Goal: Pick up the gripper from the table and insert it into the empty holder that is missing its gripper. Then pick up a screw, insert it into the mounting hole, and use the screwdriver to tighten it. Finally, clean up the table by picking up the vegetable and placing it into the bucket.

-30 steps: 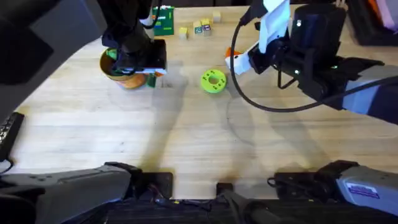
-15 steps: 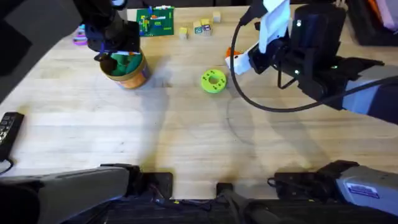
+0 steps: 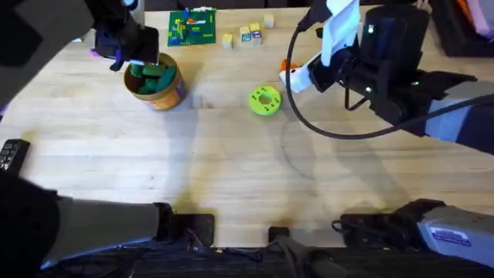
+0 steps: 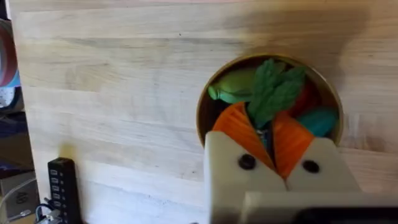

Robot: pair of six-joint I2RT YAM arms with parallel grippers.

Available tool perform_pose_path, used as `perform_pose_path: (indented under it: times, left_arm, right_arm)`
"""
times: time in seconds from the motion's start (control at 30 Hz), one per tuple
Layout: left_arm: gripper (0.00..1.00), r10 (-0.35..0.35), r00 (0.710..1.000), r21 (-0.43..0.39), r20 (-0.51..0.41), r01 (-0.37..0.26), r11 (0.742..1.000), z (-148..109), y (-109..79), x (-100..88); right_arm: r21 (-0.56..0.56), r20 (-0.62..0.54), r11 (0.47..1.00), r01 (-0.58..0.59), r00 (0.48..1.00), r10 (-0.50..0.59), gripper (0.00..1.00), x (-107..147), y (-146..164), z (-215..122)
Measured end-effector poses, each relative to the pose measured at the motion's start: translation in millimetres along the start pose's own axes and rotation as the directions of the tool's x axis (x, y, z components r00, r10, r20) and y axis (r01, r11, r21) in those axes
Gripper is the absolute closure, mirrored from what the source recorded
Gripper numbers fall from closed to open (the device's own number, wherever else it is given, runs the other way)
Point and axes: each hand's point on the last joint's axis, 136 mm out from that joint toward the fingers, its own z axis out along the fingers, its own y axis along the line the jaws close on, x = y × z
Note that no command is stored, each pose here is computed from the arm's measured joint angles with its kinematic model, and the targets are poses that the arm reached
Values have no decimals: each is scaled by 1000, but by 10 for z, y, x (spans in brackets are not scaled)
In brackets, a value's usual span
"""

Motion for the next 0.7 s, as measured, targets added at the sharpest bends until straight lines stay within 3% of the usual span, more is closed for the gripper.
perform_pose_path:
  times: [0.17,0.3,0.33,0.5,0.57,0.7]
  left_arm:
    - [986,46,996,24,-71,-45,999,231,-96,103]
    - [976,58,995,29,-78,-55,998,259,-111,113]
    - [878,62,995,29,-77,-60,998,256,-110,113]
    - [96,59,995,4,-85,-59,998,218,-43,126]
    - [15,64,994,9,-93,-63,998,149,-43,150]
    - [8,95,992,23,-86,-93,995,-24,-120,179]
  right_arm:
    - [-4,-13,1000,-1,1000,1,9,31,11,0]
    - [-7,-20,1000,-1,1000,1,9,49,17,-1]
    - [-7,-20,1000,-1,1000,1,10,49,17,-1]
    - [-7,-20,1000,-4,1000,3,9,49,17,-1]
    - [-7,-19,1000,-21,1000,21,9,43,16,-12]
    - [4,14,997,-80,997,80,10,-89,-23,-159]
